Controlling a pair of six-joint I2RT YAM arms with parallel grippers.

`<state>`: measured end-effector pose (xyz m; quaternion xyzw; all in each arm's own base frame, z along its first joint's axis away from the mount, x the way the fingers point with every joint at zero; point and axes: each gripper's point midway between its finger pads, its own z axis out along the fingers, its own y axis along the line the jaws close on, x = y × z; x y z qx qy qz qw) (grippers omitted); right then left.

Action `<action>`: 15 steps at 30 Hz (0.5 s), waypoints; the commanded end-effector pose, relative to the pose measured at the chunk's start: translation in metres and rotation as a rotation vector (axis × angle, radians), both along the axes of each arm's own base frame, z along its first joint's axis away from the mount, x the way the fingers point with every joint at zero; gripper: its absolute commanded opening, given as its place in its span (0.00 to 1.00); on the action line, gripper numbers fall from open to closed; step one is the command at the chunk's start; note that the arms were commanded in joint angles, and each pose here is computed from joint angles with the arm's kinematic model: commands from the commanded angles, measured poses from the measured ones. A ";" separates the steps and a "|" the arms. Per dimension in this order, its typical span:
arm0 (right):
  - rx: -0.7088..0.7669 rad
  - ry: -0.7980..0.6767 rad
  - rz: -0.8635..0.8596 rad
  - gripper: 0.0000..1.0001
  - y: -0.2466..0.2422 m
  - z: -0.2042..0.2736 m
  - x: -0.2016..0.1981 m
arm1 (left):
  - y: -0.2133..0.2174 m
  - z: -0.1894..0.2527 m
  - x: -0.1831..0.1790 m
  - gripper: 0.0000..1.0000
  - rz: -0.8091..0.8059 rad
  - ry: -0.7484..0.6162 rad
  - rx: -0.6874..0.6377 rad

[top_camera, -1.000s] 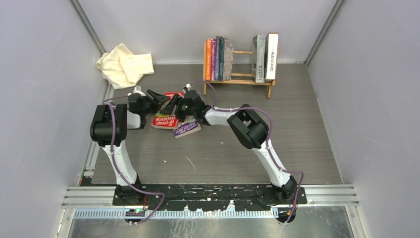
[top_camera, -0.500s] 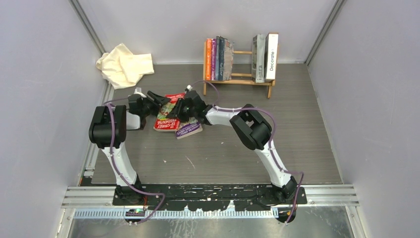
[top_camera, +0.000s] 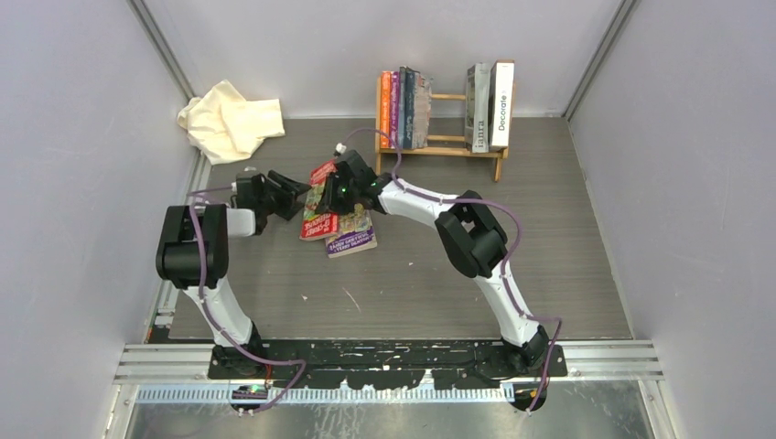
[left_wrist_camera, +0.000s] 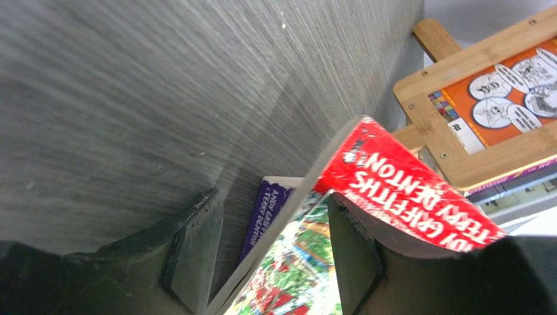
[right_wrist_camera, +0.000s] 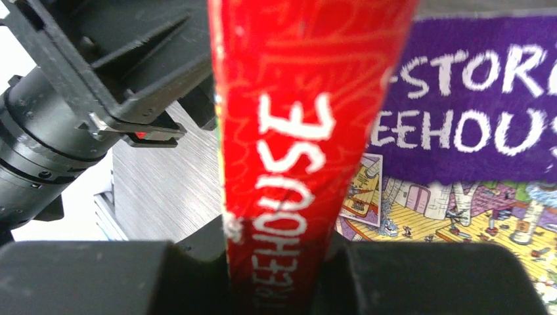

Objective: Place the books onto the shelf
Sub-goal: Pick up the book from the center of the board.

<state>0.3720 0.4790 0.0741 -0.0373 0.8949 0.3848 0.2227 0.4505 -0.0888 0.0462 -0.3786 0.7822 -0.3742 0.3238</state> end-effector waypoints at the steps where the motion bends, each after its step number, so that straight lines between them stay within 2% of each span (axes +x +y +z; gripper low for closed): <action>1: 0.080 -0.300 0.067 0.01 0.007 0.129 0.023 | 0.010 0.011 -0.010 0.60 0.077 0.077 0.035; 8: 0.038 -0.502 0.087 0.01 0.002 0.209 0.041 | 0.021 0.048 -0.012 0.61 0.155 0.053 0.045; 15: -0.101 -0.739 -0.090 0.01 -0.048 0.282 0.075 | 0.026 0.077 -0.013 0.61 0.200 0.016 0.014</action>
